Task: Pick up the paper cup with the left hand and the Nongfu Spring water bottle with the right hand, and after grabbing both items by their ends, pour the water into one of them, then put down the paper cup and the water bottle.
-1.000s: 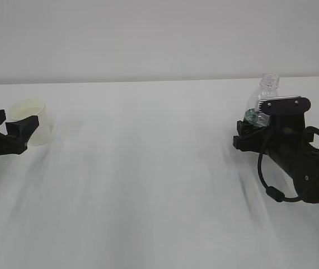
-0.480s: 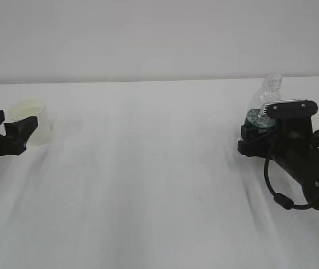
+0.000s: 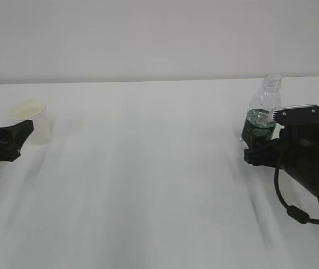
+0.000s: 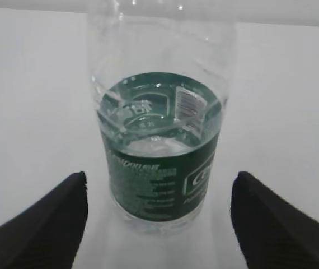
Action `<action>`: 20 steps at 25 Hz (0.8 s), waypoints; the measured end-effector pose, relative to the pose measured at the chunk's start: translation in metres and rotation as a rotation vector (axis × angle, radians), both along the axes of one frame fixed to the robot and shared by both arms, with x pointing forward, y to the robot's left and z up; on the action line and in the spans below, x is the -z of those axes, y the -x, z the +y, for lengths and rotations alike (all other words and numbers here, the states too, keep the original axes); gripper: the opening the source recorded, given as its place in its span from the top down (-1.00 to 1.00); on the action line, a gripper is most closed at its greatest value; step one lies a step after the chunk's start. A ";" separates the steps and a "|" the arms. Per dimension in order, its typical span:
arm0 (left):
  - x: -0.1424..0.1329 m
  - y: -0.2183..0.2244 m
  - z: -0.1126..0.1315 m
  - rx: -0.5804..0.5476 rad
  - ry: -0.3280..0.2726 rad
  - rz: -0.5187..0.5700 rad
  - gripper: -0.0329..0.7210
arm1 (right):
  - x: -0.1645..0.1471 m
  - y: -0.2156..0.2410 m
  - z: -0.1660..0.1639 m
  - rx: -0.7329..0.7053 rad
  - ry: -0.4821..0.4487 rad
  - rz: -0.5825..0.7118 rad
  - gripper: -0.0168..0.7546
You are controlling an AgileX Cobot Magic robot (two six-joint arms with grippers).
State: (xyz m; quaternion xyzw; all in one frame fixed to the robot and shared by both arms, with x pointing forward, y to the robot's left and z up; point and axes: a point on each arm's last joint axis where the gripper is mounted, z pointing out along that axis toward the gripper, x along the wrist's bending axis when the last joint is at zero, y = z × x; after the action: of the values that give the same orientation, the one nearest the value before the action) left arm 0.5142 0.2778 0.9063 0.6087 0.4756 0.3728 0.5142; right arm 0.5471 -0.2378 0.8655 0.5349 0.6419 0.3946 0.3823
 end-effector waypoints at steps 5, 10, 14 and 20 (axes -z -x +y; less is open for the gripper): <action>-0.003 0.012 0.000 0.000 0.000 0.008 -0.65 | -0.010 0.015 -0.003 -0.003 -0.005 -0.010 -0.59; -0.012 0.020 0.000 0.002 -0.001 -0.021 -0.65 | -0.023 0.026 -0.005 -0.010 -0.009 -0.037 -0.59; -0.026 0.025 -0.001 0.004 0.010 -0.067 -0.65 | -0.037 0.032 -0.006 -0.012 -0.017 -0.075 -0.59; -0.049 0.030 -0.002 0.012 0.052 -0.147 -0.64 | -0.053 0.035 -0.007 -0.013 -0.029 -0.105 -0.58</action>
State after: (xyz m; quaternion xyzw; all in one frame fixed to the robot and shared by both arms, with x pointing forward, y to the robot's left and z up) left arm 0.4839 0.2760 0.9557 0.5687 0.4425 0.4010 0.5657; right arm 0.5125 -0.2445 0.9186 0.5146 0.6186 0.4339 0.4052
